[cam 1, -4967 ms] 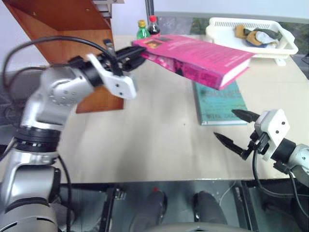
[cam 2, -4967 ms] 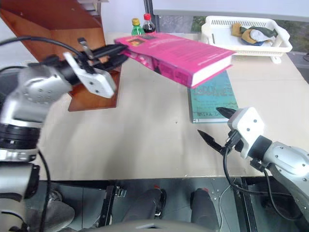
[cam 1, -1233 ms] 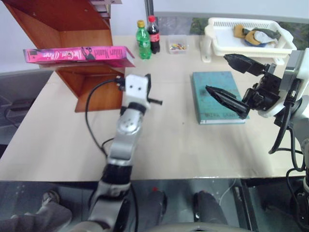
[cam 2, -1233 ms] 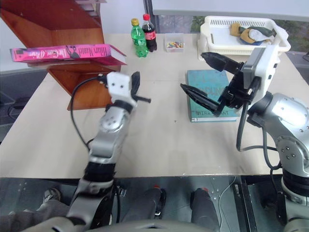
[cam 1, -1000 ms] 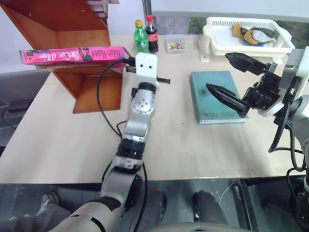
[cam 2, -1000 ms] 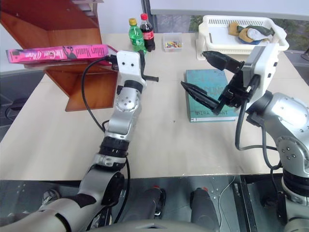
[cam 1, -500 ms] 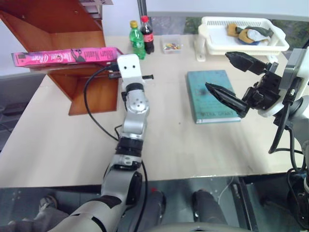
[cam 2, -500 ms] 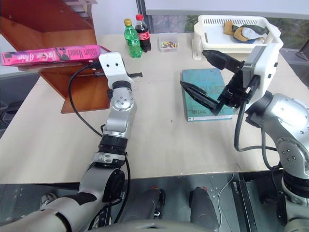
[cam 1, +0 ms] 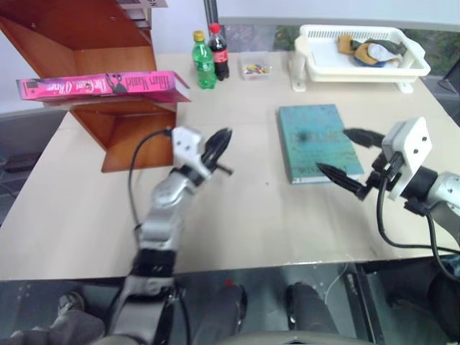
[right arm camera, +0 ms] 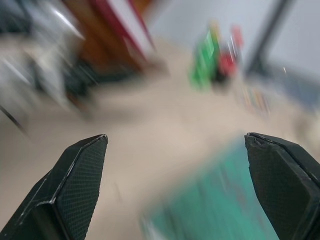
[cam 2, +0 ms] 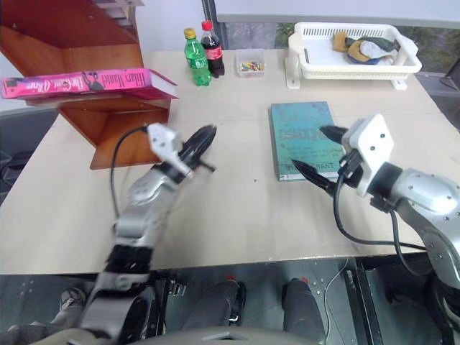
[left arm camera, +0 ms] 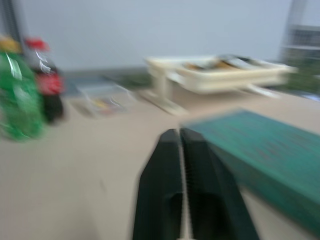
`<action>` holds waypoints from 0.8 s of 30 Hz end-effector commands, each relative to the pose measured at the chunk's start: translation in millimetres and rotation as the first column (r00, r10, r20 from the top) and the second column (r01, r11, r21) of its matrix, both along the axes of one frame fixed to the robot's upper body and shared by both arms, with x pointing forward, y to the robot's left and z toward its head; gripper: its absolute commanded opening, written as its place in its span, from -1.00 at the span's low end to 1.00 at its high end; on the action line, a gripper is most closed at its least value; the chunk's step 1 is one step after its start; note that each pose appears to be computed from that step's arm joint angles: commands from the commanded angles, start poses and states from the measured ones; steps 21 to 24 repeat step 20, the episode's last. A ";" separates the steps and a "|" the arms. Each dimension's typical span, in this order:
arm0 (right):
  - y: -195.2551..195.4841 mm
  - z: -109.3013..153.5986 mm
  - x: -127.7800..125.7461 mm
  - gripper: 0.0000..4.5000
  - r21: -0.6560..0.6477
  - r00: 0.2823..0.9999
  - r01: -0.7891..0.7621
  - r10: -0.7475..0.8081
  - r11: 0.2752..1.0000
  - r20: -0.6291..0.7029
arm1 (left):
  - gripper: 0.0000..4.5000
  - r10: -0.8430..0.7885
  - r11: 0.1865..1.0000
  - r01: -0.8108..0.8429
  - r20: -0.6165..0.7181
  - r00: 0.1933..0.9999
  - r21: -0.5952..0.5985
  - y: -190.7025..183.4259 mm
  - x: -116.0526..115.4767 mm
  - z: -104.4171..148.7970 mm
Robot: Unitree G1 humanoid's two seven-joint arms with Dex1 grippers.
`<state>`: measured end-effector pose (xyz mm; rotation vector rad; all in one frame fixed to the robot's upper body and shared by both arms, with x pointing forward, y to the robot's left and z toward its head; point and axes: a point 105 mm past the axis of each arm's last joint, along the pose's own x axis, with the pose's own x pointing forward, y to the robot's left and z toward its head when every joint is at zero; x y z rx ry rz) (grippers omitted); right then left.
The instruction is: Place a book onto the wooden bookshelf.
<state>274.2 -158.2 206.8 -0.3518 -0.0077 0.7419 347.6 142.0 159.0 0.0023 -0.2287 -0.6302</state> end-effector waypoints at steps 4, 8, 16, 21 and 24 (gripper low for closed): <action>-34.5 -10.8 -14.7 1.00 -0.045 0.990 0.135 -0.137 0.990 -0.039 | 0.71 -0.059 0.995 0.064 -0.067 0.996 0.071 46.0 -36.3 6.5; -61.1 -32.3 -38.0 1.00 -0.112 0.962 0.229 -0.242 0.967 -0.123 | 0.99 -0.017 0.982 0.052 -0.186 0.982 0.182 86.7 -67.7 -9.2; -85.8 -32.0 -54.5 1.00 -0.150 0.933 0.315 -0.335 0.937 -0.135 | 0.99 0.005 0.971 0.059 -0.267 0.964 0.233 121.6 -99.8 -9.8; -91.5 -33.2 -58.2 1.00 -0.175 0.925 0.320 -0.347 0.931 -0.155 | 0.99 -0.007 0.967 0.080 -0.291 0.957 0.240 122.4 -107.4 -9.7; -91.5 -33.2 -58.2 1.00 -0.175 0.925 0.320 -0.347 0.931 -0.155 | 0.99 -0.007 0.967 0.080 -0.291 0.957 0.240 122.4 -107.4 -9.7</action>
